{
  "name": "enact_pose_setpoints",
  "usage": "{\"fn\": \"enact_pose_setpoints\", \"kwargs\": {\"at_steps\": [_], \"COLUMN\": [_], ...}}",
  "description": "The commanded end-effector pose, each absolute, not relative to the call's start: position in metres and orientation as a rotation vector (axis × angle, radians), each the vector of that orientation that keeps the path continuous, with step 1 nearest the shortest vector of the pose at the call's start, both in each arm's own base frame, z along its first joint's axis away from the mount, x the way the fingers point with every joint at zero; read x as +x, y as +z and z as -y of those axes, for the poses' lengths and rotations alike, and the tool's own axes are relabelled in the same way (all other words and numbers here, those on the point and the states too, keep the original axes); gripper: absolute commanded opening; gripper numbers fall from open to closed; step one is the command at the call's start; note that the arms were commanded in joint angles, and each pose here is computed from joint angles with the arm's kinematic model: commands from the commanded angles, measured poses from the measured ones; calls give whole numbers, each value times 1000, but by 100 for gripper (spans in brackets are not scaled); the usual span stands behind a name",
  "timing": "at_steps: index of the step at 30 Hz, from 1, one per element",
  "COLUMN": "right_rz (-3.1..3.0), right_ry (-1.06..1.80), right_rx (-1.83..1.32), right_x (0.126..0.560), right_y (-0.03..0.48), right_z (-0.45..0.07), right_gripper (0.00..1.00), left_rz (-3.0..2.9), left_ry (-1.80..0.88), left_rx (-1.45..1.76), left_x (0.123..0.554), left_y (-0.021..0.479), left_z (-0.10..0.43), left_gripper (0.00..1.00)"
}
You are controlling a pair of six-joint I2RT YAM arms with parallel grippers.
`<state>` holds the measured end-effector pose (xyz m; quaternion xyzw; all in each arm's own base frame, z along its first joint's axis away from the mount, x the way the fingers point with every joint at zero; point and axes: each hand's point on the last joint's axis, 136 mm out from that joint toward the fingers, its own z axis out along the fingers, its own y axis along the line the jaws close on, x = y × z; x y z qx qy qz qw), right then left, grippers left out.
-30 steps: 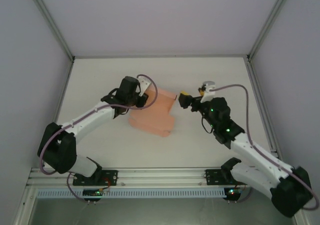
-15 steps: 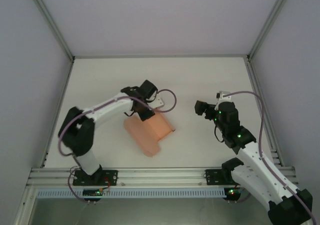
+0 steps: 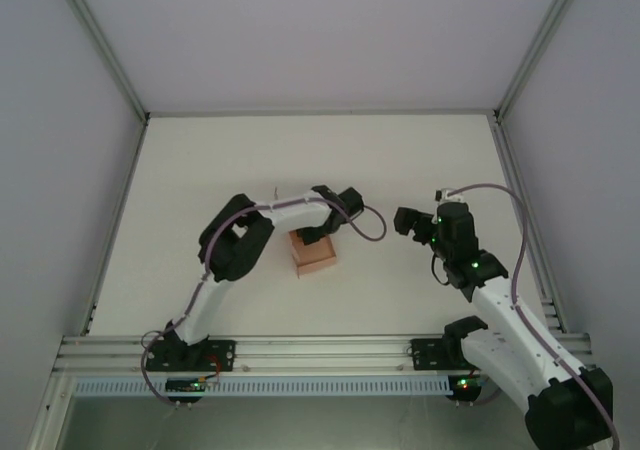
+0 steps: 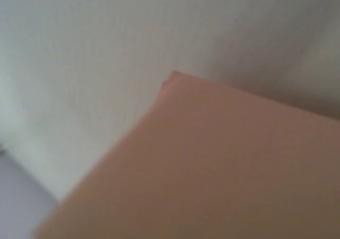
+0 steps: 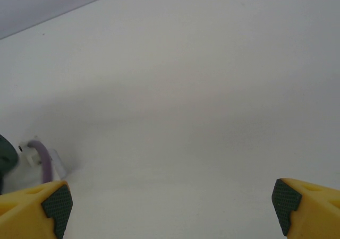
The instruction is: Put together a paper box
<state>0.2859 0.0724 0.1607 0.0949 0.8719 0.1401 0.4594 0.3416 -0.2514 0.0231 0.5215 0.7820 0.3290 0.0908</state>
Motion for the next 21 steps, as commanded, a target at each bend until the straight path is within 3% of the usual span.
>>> {"fn": "enact_pose_setpoints", "kwargs": {"at_steps": [1, 7, 10, 13, 15, 18, 21], "right_rz": [-2169, -2179, -2175, -2176, -2176, -2180, -2192], "right_ry": [370, 394, 414, 424, 440, 478, 501], "right_rx": [268, 291, 283, 261, 239, 187, 135], "right_x": [282, 282, 282, 282, 282, 281, 281], "right_y": [153, 149, 150, 152, 153, 156, 158], "right_z": [-70, -67, -69, -70, -73, -81, -88], "right_gripper": [99, 99, 99, 99, 99, 99, 99], "left_rz": [-2376, -2347, -2344, -2338, -2328, -2303, -2240], "left_ry": [1043, 897, 805, 709, 616, 429, 339], "left_rx": [1539, 1556, 1589, 1618, 1630, 1687, 1759], "left_x": [334, 332, 328, 320, 314, 298, 286], "left_y": [-33, -16, 7, 33, 53, 77, 95], "left_z": [238, 251, 258, 262, 270, 284, 287], "left_gripper": [0, 3, 39, 64, 71, 100, 100]}}
